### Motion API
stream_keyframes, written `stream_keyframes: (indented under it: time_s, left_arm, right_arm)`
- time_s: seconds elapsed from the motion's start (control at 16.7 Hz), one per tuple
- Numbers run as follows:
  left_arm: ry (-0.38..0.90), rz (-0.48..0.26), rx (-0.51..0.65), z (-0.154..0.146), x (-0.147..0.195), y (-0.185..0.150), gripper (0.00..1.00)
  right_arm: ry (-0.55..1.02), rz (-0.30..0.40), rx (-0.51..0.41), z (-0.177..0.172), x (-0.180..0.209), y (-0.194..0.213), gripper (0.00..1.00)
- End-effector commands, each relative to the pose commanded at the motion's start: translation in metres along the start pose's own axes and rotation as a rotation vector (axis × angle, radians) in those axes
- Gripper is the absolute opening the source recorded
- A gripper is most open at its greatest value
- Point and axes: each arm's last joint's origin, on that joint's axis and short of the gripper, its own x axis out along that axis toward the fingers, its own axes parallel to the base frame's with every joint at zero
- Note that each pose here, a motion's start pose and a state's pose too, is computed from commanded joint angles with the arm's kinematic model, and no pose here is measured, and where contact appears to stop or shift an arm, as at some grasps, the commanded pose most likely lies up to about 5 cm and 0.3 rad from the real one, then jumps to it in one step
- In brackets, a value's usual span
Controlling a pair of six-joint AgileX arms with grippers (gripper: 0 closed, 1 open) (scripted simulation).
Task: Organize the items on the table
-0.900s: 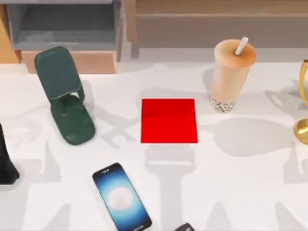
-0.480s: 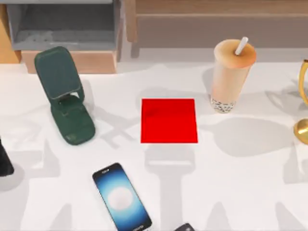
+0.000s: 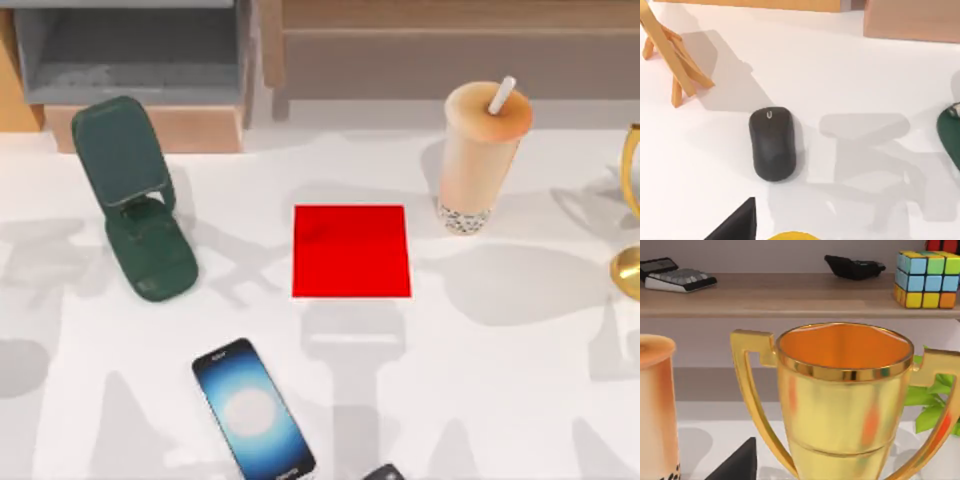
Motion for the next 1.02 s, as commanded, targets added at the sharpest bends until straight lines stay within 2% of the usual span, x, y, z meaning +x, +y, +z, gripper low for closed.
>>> stream_keyframes:
  time_s: [0.24, 0.42, 0.78, 1.02]
  left_arm:
    - [0.317, 0.021, -0.043, 0.062, 0.060, 0.016, 1.00]
    - [0.518, 0.027, -0.081, 0.088, 0.115, 0.031, 1.00]
    - [0.794, 0.027, -0.134, 0.099, 0.199, 0.057, 1.00]
    - [0.875, 0.024, -0.147, 0.094, 0.226, 0.064, 1.00]
  right_arm:
    - [0.000, 0.000, 0.000, 0.000, 0.000, 0.000, 1.00]
    - [0.000, 0.000, 0.000, 0.000, 0.000, 0.000, 1.00]
    - [0.000, 0.000, 0.000, 0.000, 0.000, 0.000, 1.00]
    - [0.000, 0.000, 0.000, 0.000, 0.000, 0.000, 1.00]
